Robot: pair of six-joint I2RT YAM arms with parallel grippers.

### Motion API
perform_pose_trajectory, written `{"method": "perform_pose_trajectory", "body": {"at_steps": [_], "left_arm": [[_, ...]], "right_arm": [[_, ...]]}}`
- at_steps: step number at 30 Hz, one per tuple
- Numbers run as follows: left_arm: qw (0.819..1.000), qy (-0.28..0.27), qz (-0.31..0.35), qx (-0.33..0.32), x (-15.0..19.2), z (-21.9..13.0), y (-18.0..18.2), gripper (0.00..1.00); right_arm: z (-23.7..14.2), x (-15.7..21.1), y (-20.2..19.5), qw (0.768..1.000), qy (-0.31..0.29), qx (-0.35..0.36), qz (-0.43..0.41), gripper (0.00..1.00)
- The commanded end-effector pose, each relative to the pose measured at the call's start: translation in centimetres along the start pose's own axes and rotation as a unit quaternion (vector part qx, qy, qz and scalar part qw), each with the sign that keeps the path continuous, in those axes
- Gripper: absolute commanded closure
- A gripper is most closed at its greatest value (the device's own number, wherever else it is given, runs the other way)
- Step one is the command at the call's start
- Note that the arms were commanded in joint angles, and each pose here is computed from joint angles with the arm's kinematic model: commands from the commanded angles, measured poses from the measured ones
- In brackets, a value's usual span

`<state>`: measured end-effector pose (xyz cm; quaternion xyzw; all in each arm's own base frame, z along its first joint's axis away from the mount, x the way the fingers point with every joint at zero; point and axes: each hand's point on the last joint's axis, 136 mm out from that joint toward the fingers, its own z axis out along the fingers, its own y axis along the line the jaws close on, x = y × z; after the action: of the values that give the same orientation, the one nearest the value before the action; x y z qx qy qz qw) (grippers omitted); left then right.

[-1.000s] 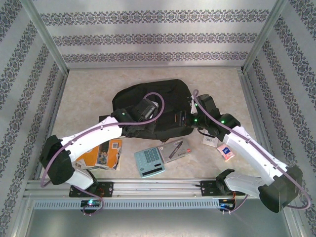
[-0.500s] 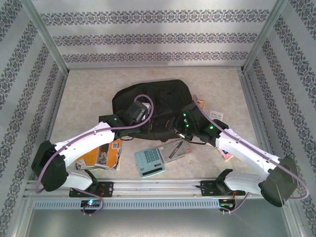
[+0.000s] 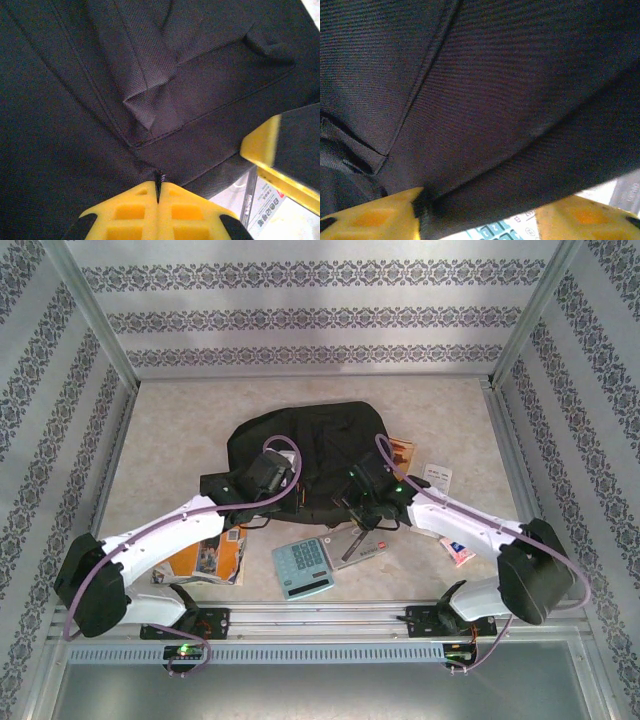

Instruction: Pack the student bag

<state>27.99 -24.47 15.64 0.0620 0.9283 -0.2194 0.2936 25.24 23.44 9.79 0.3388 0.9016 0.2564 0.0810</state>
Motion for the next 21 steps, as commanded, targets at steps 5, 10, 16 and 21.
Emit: {"method": "perform_pose_trajectory", "body": {"at_steps": [5, 10, 16, 21], "left_arm": [[0.999, -0.054, -0.009, -0.004, -2.3, -2.0, 0.6, 1.0], [0.997, -0.069, -0.02, -0.016, -2.7, -2.9, 2.1, 1.0], [0.996, -0.073, -0.015, -0.04, -2.5, -3.3, 3.7, 1.0], [0.994, -0.082, -0.019, -0.066, -2.8, -4.0, 5.5, 1.0]], "right_arm": [[-1.0, -3.9, 0.6, 0.997, -0.07, 0.001, 0.01, 0.88], [-2.5, -5.6, 0.1, 0.995, -0.099, 0.002, 0.008, 0.99], [-3.9, -7.4, -0.2, 0.991, -0.13, 0.004, -0.011, 1.0], [-5.0, -9.2, -0.9, 0.987, -0.154, 0.026, -0.037, 1.0]]}}
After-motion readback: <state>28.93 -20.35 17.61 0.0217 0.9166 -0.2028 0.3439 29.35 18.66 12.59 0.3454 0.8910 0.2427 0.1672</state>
